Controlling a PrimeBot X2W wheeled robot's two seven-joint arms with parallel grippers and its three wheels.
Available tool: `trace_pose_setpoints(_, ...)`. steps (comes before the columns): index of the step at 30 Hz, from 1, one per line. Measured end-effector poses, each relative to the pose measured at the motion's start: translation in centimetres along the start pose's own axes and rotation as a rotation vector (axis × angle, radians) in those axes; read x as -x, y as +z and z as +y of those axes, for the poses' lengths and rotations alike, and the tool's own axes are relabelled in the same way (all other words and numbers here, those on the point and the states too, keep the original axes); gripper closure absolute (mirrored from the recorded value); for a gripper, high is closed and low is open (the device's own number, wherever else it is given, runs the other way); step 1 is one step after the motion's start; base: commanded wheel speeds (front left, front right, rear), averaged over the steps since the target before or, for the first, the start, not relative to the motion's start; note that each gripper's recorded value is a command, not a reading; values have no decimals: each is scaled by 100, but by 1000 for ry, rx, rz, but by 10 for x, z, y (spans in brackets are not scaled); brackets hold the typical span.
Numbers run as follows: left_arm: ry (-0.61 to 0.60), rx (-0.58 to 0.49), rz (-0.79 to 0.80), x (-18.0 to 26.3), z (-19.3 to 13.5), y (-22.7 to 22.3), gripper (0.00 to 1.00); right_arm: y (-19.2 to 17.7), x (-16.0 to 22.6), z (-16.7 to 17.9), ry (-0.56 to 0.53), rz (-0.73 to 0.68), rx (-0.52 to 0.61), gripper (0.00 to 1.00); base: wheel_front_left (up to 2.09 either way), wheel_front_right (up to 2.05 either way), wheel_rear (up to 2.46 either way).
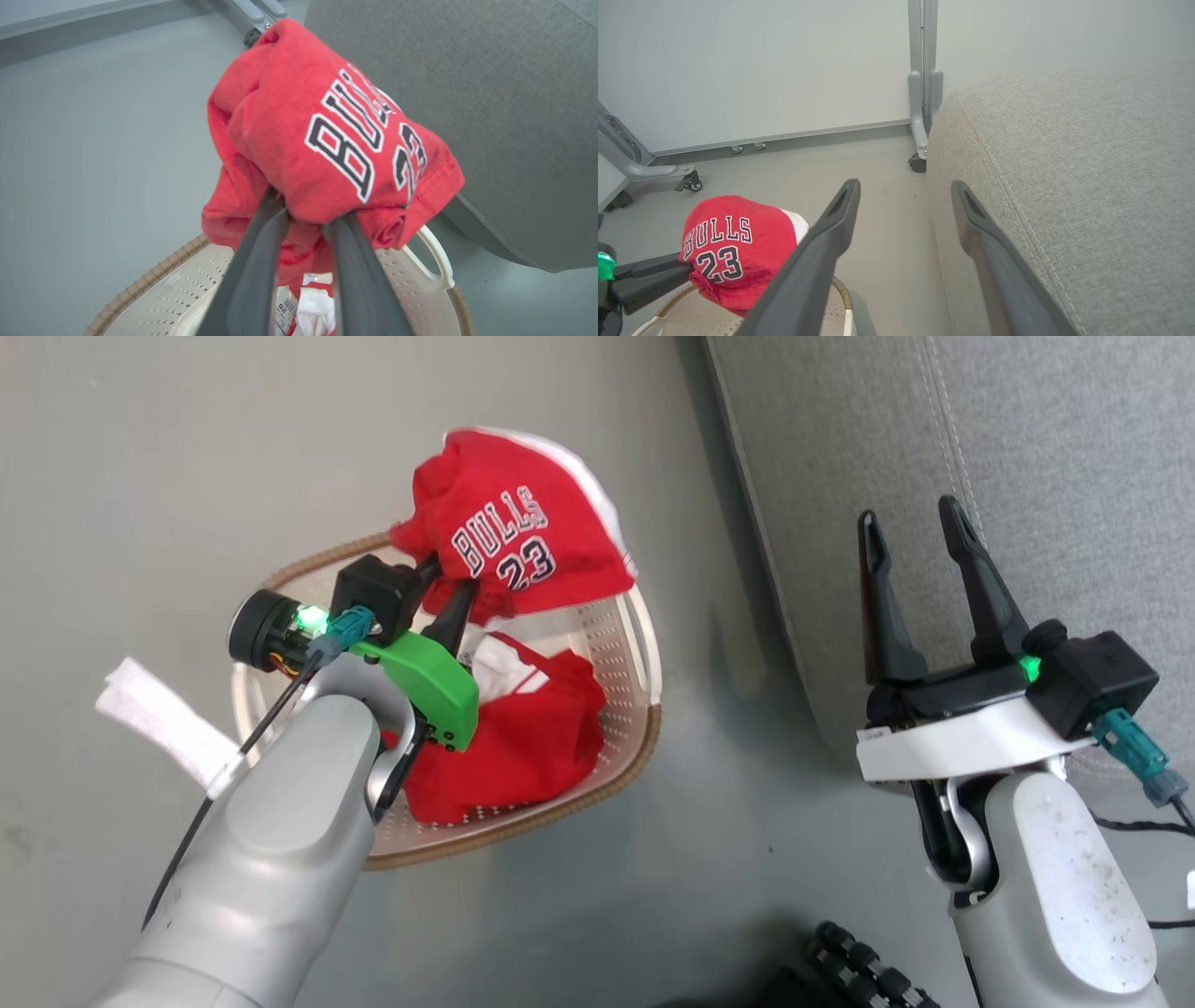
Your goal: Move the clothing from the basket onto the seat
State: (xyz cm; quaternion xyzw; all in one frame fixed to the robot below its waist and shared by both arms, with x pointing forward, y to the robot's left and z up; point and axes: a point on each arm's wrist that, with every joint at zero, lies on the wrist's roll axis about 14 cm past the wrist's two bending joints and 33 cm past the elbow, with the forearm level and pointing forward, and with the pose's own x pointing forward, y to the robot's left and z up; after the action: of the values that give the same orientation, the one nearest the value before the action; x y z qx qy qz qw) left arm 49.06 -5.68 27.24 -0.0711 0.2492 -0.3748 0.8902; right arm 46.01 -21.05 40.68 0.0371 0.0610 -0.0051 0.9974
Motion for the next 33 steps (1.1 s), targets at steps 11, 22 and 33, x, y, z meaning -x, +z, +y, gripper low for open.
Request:
trace_pose_setpoints(11,179,29,-392,94,16,121,100,30,16,32,80,-63,-6,0,0,0,0)
trace_pose_setpoints(22,240,-97,-719,191,-4,222,100,67,33,68,174,-127,-18,0,0,0,0)
trace_pose_setpoints(33,252,-153,-805,250,-41,231,100,83,71,88,229,-140,-27,0,0,0,0)
